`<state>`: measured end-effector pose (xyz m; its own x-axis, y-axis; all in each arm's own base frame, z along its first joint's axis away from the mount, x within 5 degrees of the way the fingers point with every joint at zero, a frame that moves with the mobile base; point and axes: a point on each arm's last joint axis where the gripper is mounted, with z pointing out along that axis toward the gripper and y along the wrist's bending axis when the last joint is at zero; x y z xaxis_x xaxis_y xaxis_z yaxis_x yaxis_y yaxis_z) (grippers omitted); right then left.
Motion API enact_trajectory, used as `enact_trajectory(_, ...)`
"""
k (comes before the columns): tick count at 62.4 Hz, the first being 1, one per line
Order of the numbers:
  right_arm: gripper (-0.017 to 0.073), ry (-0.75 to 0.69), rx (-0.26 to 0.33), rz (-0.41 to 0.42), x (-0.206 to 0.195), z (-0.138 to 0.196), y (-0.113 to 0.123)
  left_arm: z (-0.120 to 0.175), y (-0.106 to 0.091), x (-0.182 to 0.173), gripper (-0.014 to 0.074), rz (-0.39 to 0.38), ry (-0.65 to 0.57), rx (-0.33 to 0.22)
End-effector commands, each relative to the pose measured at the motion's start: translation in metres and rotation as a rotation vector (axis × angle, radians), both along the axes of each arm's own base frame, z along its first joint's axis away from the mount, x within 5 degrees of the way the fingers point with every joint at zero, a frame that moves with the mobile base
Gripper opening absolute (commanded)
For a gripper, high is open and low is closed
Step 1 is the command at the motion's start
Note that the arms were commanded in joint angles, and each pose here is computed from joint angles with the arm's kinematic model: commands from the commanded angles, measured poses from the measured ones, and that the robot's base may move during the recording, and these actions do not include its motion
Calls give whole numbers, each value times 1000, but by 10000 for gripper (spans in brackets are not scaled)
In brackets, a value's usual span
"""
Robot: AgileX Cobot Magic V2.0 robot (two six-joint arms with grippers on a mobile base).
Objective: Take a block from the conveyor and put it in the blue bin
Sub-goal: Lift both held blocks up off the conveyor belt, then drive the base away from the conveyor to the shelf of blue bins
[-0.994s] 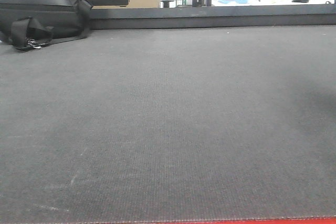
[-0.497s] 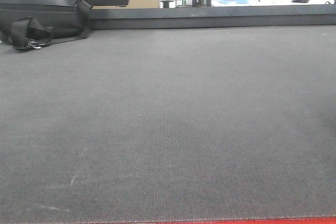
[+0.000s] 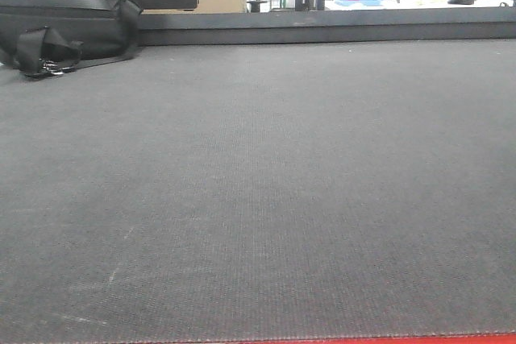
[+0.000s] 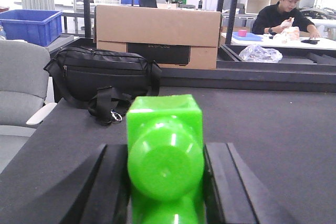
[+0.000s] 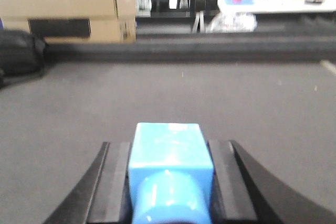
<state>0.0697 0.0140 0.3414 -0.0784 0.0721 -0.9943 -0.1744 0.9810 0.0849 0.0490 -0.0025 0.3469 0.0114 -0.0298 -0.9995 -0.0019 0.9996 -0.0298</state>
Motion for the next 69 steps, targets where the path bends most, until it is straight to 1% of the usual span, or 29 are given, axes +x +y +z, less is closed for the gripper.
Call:
enact_trajectory(1,-162,-57,-8,-7,-5,4,-1,1,0,-1,-111,-4,-18,-2)
enact_trajectory(69,-162,-66,-6,-7,-7,5,-2,1,0,-1,-111,-3,-24,-2)
